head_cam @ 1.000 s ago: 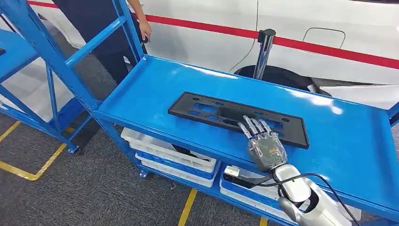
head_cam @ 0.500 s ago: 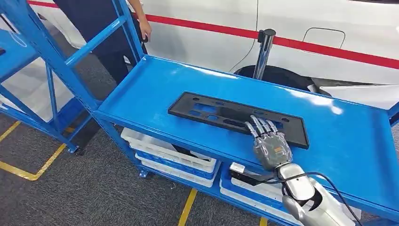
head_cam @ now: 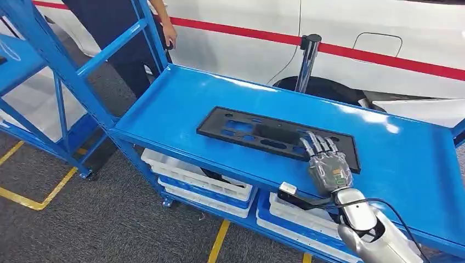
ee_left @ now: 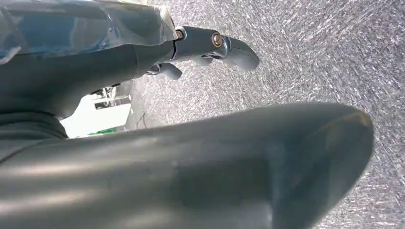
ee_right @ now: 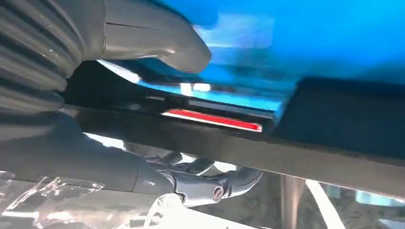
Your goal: Take the parts from the cabinet and place them on the table.
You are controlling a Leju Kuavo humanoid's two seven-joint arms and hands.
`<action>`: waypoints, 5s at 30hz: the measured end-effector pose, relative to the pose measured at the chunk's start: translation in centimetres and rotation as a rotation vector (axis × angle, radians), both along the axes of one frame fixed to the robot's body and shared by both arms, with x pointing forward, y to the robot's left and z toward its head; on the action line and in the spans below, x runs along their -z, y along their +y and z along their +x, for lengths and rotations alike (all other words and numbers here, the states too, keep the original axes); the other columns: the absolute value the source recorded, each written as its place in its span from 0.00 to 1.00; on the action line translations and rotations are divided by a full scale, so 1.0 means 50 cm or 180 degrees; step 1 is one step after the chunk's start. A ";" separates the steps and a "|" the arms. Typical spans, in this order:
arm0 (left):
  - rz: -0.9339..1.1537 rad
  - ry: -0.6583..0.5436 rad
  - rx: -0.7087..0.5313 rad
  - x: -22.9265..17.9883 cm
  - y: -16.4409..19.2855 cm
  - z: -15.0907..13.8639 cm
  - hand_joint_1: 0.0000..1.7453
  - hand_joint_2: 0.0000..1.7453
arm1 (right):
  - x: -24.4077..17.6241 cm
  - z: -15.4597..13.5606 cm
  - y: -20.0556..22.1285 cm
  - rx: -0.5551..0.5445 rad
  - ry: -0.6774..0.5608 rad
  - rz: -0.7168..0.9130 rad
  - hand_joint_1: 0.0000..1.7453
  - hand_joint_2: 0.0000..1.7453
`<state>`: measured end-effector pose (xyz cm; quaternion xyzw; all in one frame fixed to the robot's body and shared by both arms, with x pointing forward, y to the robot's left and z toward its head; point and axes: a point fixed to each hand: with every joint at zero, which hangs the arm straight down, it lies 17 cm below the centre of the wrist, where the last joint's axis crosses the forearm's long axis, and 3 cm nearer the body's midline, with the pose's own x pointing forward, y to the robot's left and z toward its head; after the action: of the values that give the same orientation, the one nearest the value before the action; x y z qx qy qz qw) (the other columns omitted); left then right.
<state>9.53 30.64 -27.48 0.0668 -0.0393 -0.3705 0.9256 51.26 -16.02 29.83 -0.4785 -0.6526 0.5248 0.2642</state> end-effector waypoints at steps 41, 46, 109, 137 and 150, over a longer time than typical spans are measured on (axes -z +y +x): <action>0.0007 -0.0066 -0.0020 0.000 0.009 0.007 0.00 0.00 | -0.010 0.015 -0.069 0.0117 -0.0041 0.0370 1.00 1.00; -0.0074 -0.0176 -0.0223 0.000 0.003 0.013 0.00 0.00 | -0.078 -0.019 -0.089 -0.0365 0.0060 0.1828 1.00 1.00; -0.0791 -0.1405 -0.1036 -0.047 -0.177 0.145 0.00 1.00 | -0.403 -0.423 -0.181 -0.2635 -0.0322 0.5047 1.00 1.00; -0.0923 -0.1346 -0.1051 -0.049 -0.194 0.146 0.00 1.00 | -0.387 -0.413 -0.181 -0.2510 -0.0423 0.5106 1.00 1.00; -0.0892 -0.1312 -0.1029 -0.044 -0.181 0.132 0.00 1.00 | -0.375 -0.405 -0.180 -0.2466 -0.0434 0.5194 1.00 1.00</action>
<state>16.15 21.59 -25.30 0.0176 -0.2661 -0.1878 0.9453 31.00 -25.03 48.58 0.0805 -0.9514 -0.0781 0.2869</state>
